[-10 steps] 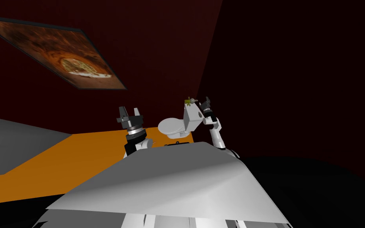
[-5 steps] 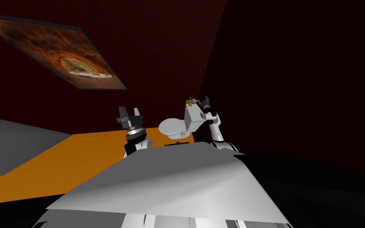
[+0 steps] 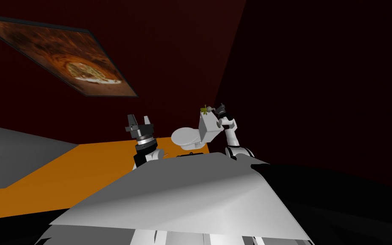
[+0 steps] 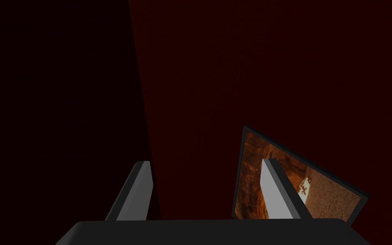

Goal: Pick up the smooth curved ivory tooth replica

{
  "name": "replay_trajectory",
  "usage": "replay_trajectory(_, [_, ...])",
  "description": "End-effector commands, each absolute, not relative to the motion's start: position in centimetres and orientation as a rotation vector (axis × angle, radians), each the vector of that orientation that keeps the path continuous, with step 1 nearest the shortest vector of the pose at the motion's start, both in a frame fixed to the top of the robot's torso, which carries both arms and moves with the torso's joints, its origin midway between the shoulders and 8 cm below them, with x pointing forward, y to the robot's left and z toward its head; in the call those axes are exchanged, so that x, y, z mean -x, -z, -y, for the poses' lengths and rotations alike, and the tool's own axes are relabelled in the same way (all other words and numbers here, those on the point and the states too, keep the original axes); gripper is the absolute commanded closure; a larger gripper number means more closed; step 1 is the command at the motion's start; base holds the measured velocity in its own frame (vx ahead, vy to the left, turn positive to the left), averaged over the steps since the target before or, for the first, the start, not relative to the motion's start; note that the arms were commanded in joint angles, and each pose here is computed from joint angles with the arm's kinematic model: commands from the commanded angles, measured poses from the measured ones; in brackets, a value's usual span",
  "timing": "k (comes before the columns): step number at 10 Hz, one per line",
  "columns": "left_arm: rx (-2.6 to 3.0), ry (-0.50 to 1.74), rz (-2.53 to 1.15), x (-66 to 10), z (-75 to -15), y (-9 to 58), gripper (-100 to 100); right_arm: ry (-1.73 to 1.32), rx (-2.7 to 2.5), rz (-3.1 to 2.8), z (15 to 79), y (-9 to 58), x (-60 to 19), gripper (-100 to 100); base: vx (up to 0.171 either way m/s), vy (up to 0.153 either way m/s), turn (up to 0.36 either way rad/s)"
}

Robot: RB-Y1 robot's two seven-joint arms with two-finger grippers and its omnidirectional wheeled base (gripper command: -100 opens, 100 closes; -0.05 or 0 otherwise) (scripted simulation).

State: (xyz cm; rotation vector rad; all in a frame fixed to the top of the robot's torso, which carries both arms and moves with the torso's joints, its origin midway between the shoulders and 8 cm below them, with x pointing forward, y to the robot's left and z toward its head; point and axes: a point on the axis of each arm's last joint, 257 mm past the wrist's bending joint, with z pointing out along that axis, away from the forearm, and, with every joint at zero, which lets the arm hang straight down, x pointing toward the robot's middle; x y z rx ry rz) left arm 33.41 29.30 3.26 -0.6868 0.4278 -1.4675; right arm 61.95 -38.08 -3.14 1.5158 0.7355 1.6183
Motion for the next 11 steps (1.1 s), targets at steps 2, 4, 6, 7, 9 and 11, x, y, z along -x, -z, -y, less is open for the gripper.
replay_trajectory(2, [0.687, 1.468, -0.428, -33.4, -29.3, -3.3, 0, -1.601, -1.624, -0.706, 39.5, 3.6, -63.8, -100, 0.032, 0.055, -0.001])
replay_trajectory(4, [0.687, 1.468, -0.428, -33.4, -29.3, -3.3, 0, -1.595, -1.694, -0.673, 40.6, 3.9, -64.6, -100, 0.014, 0.023, -0.002])
replay_trajectory(6, [0.687, 1.467, -0.428, -33.4, -29.3, -3.3, 0, -1.585, -1.773, -0.637, 41.5, 4.0, -65.5, -100, 0.016, 0.026, -0.007])
replay_trajectory(7, [0.687, 1.467, -0.428, -33.4, -29.3, -3.3, 0, -1.569, -1.806, -0.641, 41.4, 4.5, -66.1, -100, 0.017, 0.028, -0.008])
replay_trajectory(9, [0.687, 1.467, -0.428, -33.4, -29.3, -3.3, 0, -1.556, -1.889, -0.600, 42.3, 4.8, -66.8, -100, 0.007, 0.015, -0.004])
replay_trajectory(11, [0.687, 1.467, -0.428, -33.4, -29.3, -3.3, 0, -1.518, -1.938, -0.607, 42.5, 6.3, -66.9, -100, 0.008, 0.015, -0.006])
